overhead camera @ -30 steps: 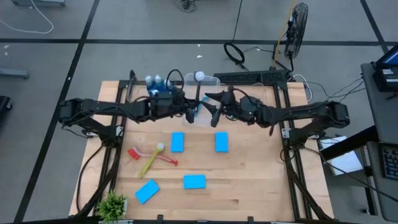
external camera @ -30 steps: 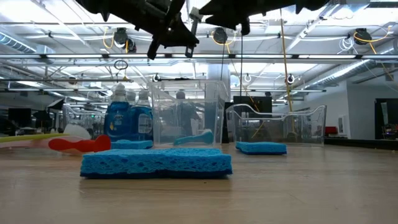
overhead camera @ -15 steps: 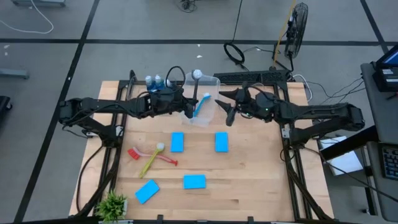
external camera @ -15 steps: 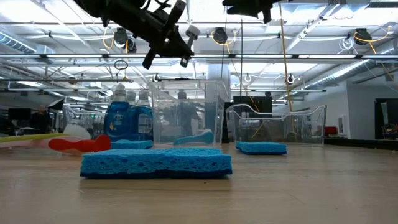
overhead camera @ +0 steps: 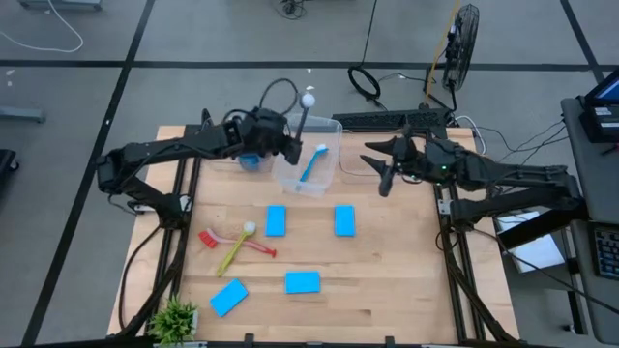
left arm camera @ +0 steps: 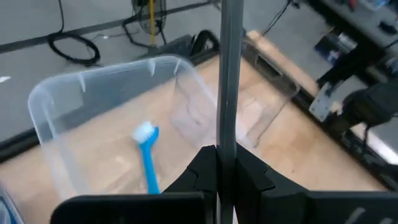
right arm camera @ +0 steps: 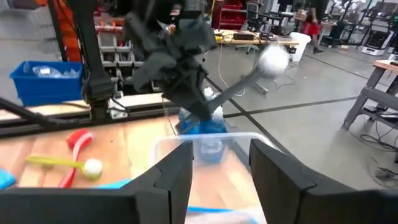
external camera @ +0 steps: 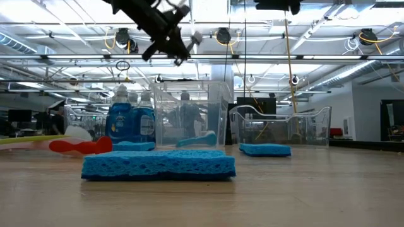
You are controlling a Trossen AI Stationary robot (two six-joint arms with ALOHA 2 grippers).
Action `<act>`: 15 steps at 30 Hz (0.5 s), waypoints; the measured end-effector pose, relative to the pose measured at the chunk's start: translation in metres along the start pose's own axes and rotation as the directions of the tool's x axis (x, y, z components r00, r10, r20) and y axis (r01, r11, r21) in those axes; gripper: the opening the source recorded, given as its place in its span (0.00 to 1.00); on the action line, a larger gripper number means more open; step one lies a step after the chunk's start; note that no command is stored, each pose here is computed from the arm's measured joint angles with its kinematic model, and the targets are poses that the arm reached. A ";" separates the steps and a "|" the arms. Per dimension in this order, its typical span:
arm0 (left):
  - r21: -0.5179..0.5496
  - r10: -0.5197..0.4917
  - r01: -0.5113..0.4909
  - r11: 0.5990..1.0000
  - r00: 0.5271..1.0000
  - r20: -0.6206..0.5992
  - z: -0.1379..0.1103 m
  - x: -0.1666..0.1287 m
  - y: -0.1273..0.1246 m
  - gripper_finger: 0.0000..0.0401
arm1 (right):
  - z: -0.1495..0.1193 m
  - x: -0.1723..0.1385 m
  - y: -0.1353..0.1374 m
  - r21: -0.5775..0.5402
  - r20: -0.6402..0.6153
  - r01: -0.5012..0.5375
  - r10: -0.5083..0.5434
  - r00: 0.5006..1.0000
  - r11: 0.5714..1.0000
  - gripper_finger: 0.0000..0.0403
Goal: Pick & Place Kitchen Sink Supplies
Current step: Put the gray dish brush into the transparent container
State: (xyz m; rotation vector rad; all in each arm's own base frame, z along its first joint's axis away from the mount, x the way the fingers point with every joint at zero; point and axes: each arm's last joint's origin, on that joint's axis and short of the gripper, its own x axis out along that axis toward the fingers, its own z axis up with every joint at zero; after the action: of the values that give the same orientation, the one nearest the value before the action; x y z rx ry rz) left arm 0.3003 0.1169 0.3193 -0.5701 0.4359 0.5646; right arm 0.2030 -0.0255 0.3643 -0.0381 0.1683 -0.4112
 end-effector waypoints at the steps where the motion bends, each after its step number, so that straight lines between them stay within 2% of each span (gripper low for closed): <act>1: -0.007 0.007 -0.007 1.000 0.999 -0.037 -0.002 0.004 0.003 0.05 | 0.000 -0.004 -0.001 -0.006 -0.008 -0.005 0.005 1.000 1.000 0.35; 8: -0.048 -0.022 0.016 0.999 0.993 -0.119 -0.003 0.031 0.011 0.05 | -0.002 -0.035 -0.009 -0.002 -0.051 -0.106 0.105 0.993 0.994 0.35; 15: -0.089 -0.059 0.045 0.995 0.985 -0.161 0.007 0.050 0.016 0.05 | -0.007 -0.054 -0.016 0.027 -0.093 -0.103 0.105 0.990 0.994 0.33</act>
State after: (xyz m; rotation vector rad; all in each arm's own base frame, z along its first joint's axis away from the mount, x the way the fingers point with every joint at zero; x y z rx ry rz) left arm 0.3310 0.1511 0.2922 -0.7109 0.5526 0.4900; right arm 0.1471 -0.0182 0.3672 0.0123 0.2573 -0.3104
